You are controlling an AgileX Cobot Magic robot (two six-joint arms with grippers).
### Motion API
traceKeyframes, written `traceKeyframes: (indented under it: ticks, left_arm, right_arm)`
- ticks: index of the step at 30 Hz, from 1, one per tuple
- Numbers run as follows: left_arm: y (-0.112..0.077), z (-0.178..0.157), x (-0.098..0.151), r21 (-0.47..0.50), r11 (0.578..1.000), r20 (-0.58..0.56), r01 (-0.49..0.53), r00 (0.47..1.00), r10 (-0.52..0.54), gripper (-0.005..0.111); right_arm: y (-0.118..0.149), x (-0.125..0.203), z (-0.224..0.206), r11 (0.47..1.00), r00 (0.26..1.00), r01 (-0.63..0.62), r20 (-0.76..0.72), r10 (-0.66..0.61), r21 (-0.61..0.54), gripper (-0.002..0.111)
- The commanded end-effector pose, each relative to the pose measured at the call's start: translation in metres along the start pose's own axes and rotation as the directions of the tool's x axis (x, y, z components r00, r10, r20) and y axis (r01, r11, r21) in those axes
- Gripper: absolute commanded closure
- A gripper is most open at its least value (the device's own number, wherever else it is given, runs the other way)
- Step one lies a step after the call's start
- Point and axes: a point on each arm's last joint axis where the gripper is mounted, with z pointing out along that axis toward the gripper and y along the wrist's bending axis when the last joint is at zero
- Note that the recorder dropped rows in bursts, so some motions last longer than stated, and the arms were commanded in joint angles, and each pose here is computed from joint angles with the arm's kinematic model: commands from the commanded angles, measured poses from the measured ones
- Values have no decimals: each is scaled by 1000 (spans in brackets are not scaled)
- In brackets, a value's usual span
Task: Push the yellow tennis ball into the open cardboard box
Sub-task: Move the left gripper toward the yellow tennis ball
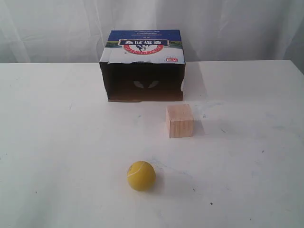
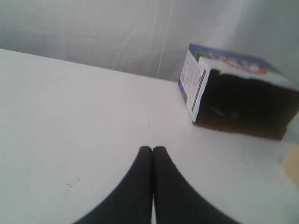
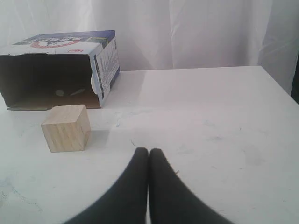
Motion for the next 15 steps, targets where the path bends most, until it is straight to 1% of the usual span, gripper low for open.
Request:
traceKeyframes:
  ticks: [1,2,4,5,6,7,9,10,11,12,13,14,15]
  left_arm:
    - [1,-1,-12,19,986,142,167,975,-168,107]
    - [1,-2,-17,31,981,199,191,961,-193,107]
    - [2,-6,-31,64,975,350,213,910,-222,107]
    - [2,-10,-40,90,967,436,236,864,-252,107]
    - [3,-10,-42,101,959,455,266,845,-282,107]
    - [3,-9,-46,102,952,448,288,841,-303,107]
    - [-6,-5,-68,97,960,422,264,862,-280,107]
    - [-11,-3,-78,91,972,410,217,881,-235,107]
    - [-20,2,-97,80,986,397,146,903,-166,107]
    - [-26,7,-108,63,996,366,56,928,-75,107]
    - [-33,15,-121,35,998,306,-54,951,40,107]
    - [-37,24,-134,-1,988,224,-155,963,151,107]
    - [-40,31,-148,-32,976,168,-215,962,217,107]
  right_arm:
    - [0,0,0,1000,1000,2,10,-2,0,108]
    - [0,0,0,1000,1000,2,10,-2,0,108]
    - [0,0,0,1000,1000,2,10,-2,0,108]
    - [0,0,0,1000,1000,2,10,-2,0,108]
    - [0,0,0,1000,1000,2,10,-2,0,108]
    - [0,0,0,1000,1000,2,10,-2,0,108]
    - [0,0,0,1000,1000,2,10,-2,0,108]
    - [0,0,0,1000,1000,2,10,-2,0,108]
    - [0,0,0,1000,1000,2,10,-2,0,108]
    - [0,0,0,1000,1000,2,10,-2,0,108]
    - [0,0,0,1000,1000,2,10,-2,0,108]
    - [0,0,0,1000,1000,2,10,-2,0,108]
    - [0,0,0,1000,1000,2,10,-2,0,108]
